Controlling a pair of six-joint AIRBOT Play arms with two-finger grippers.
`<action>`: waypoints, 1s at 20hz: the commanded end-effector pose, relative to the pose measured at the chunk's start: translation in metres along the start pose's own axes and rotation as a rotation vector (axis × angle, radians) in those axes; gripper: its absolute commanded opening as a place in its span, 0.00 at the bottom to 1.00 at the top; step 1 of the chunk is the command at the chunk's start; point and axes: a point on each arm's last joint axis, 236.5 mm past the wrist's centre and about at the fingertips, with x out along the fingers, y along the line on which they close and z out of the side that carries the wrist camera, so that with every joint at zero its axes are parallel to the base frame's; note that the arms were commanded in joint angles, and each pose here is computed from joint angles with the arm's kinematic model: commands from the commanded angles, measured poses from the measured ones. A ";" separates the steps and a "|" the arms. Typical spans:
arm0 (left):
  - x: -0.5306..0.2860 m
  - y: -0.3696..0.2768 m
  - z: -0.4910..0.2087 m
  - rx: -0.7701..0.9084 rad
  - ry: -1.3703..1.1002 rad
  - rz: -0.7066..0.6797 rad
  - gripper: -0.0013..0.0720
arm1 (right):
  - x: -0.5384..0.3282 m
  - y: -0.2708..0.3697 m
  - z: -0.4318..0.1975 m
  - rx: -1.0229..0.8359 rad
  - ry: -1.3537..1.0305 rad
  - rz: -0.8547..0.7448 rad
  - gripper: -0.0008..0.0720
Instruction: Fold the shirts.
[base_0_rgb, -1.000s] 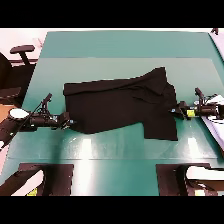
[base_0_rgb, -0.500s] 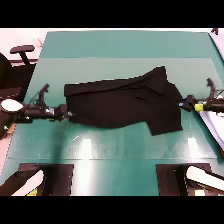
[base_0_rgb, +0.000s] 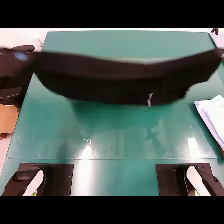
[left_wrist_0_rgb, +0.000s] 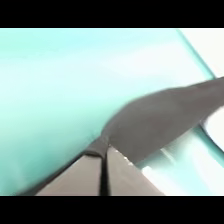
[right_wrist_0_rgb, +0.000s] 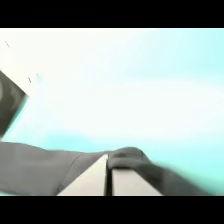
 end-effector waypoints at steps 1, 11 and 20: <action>-0.098 -0.061 0.087 0.310 -0.317 0.093 0.05 | -0.094 0.133 0.097 -0.382 -0.396 -0.028 0.04; -0.037 -0.012 0.077 0.285 -0.183 0.106 0.05 | -0.036 0.068 0.115 -0.261 -0.217 0.034 0.04; 0.146 0.211 -0.128 -0.118 0.159 0.305 0.05 | 0.187 -0.104 -0.043 0.138 0.164 0.093 0.04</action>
